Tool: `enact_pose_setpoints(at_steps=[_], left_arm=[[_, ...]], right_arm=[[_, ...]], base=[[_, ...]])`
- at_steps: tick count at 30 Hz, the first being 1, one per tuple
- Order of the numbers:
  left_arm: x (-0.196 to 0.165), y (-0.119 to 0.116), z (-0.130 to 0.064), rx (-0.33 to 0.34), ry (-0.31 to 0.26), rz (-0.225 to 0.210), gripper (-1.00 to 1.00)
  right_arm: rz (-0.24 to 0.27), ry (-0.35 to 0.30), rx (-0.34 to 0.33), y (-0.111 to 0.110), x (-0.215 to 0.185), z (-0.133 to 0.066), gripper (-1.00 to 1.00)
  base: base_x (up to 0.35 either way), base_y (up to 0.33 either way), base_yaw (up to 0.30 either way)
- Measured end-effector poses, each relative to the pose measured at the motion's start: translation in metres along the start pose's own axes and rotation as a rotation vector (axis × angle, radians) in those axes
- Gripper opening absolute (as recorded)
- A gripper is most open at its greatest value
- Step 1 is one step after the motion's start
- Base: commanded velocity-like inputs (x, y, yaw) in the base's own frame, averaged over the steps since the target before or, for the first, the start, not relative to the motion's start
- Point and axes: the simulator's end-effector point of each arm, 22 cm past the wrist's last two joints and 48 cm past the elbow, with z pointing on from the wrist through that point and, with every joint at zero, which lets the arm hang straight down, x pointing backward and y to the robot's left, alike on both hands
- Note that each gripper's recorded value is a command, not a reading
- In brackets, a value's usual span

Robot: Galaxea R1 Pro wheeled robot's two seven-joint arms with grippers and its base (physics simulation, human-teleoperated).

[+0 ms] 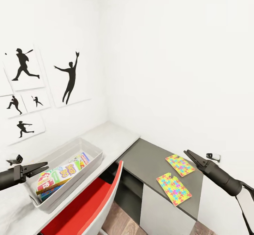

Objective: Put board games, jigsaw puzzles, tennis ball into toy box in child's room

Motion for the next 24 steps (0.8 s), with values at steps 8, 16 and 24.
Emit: enact_pose_setpoints(at_steps=[8,16,24], left_arm=[[-0.0011,-0.0028,-0.0011,0.003,-0.003,0.006,1.00],[-0.0021,-0.0056,-0.0022,0.006,-0.007,0.011,1.00],[-0.0031,-0.0084,-0.0034,0.008,-0.010,0.017,1.00]], right_arm=[[-0.004,-0.003,-0.005,0.0031,-0.0015,0.0003,1.00],[-0.007,-0.006,-0.009,0.0062,-0.0026,0.0008,1.00],[-0.010,-0.008,-0.015,0.0094,-0.0031,0.0017,1.00]], base=[[0.000,0.000,-0.244],[0.000,0.000,-0.244],[0.000,0.000,-0.244]])
